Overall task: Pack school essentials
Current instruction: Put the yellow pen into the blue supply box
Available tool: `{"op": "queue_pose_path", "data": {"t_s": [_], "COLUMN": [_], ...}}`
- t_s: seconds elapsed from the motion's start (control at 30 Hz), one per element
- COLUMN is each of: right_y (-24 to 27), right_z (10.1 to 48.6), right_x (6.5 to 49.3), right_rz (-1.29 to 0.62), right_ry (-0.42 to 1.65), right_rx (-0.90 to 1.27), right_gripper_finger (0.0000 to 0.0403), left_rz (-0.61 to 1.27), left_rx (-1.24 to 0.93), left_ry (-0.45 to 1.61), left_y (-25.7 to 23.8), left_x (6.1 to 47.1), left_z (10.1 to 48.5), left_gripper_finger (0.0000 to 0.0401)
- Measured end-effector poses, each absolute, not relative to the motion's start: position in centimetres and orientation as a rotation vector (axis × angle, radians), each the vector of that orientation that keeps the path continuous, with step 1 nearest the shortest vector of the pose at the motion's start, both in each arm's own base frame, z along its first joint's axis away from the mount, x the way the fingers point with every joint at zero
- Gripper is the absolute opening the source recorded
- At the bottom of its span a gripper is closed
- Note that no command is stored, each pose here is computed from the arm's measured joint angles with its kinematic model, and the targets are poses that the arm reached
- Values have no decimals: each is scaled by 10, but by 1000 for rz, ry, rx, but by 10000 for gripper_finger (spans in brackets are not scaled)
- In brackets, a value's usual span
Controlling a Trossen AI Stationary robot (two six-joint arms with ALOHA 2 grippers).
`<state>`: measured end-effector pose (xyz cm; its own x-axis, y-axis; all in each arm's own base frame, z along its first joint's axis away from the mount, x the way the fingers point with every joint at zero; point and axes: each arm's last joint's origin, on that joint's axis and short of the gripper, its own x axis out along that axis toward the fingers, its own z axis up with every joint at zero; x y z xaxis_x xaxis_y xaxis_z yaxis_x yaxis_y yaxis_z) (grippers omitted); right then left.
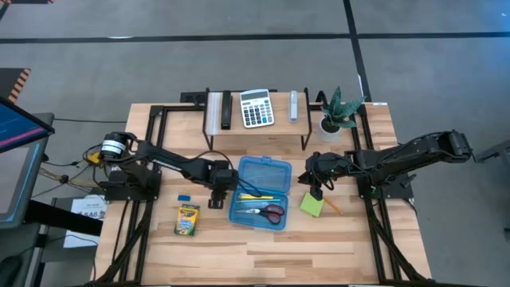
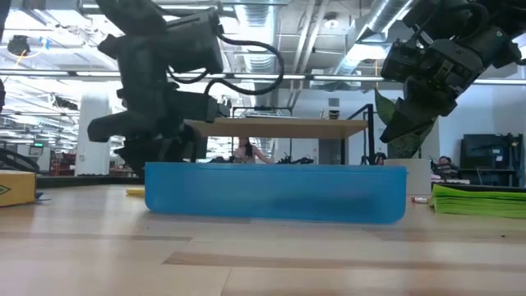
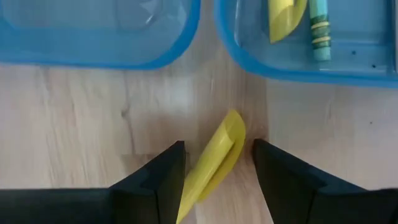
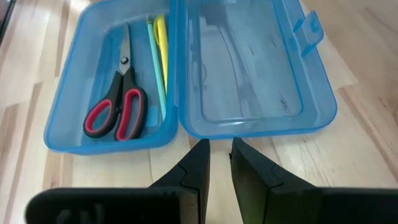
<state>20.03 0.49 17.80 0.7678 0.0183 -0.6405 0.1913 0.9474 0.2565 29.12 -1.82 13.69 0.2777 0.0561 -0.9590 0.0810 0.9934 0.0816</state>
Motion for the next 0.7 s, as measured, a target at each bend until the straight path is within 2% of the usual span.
{"op": "queue_pose_path", "data": {"t_s": [0.23,0.33,0.5,0.57,0.7], "right_y": [4,3,3,2,1], "right_z": [178,178,178,178,178], "right_x": [200,200,200,200,200], "right_rz": [-96,-101,-97,-98,-94], "right_ry": [695,695,694,691,691], "right_rx": [309,318,301,293,267], "right_gripper_finger": [88,88,88,88,88], "left_rz": [-34,-51,-59,-51,-11], "left_rx": [113,105,96,91,80], "left_ry": [1335,1335,1337,1336,1351], "left_y": [-14,-13,-11,-10,-9], "left_x": [293,293,292,293,293], "left_z": [126,126,126,126,128], "left_gripper_finger": [164,126,30,16,13]}}
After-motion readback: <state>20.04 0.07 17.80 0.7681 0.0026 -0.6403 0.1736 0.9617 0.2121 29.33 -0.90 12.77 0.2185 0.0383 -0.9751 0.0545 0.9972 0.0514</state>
